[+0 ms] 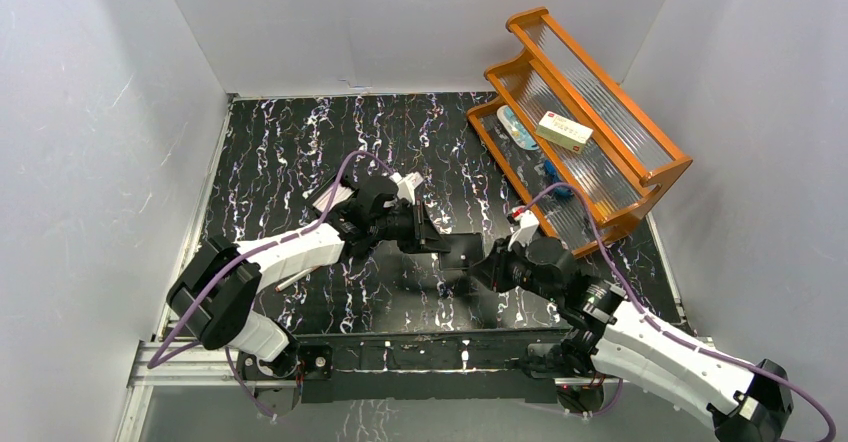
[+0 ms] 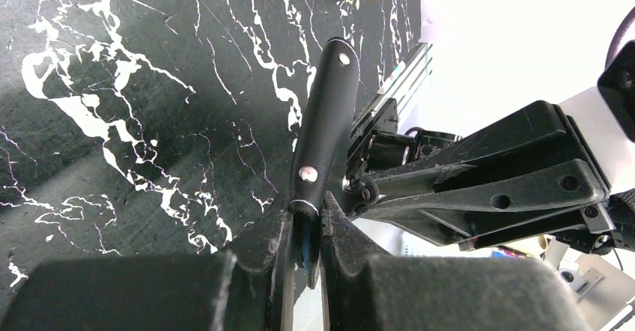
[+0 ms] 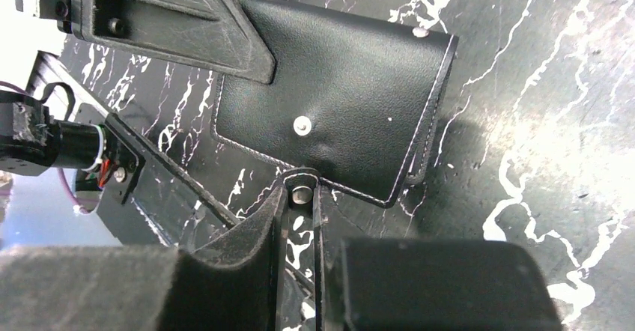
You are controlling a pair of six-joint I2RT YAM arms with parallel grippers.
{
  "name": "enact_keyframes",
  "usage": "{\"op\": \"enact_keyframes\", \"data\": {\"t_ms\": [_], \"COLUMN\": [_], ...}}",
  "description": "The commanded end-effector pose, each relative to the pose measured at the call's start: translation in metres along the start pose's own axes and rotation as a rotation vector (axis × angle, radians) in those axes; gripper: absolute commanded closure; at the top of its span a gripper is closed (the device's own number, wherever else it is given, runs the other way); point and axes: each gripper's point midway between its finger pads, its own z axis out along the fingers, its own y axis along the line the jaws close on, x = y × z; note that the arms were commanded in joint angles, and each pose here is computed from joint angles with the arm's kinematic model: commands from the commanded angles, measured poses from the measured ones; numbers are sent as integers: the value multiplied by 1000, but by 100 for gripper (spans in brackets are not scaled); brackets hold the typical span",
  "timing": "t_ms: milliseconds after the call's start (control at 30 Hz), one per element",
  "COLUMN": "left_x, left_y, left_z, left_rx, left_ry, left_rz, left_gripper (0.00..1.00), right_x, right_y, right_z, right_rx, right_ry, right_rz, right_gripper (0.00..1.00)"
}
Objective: Put the credit cards into the card holder
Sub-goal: Open the card holder at the center of the board.
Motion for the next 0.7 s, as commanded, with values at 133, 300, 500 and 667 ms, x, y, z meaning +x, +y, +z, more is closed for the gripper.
{"op": "enact_keyframes", "data": {"t_ms": [133, 300, 500, 667], "left_x": [-9, -2, 5, 9], "left_y": [-4, -8, -22, -45], "left_z": [-4, -13, -23, -34], "left_rx": [0, -4, 23, 107], "left_ry": [-12, 41, 82, 98], "left_rz": [59, 100, 68, 34], "left_gripper": [100, 100, 100, 100], "right_x": [-26, -56, -88, -78], "right_y": [30, 36, 41, 51], "right_z": [-7, -14, -4, 11], "right_rx": [-64, -37, -64, -176], "right_ry": [-15, -57, -172, -131], "right_rz": [54, -88, -410, -662], "right_gripper": [56, 46, 48, 50]}}
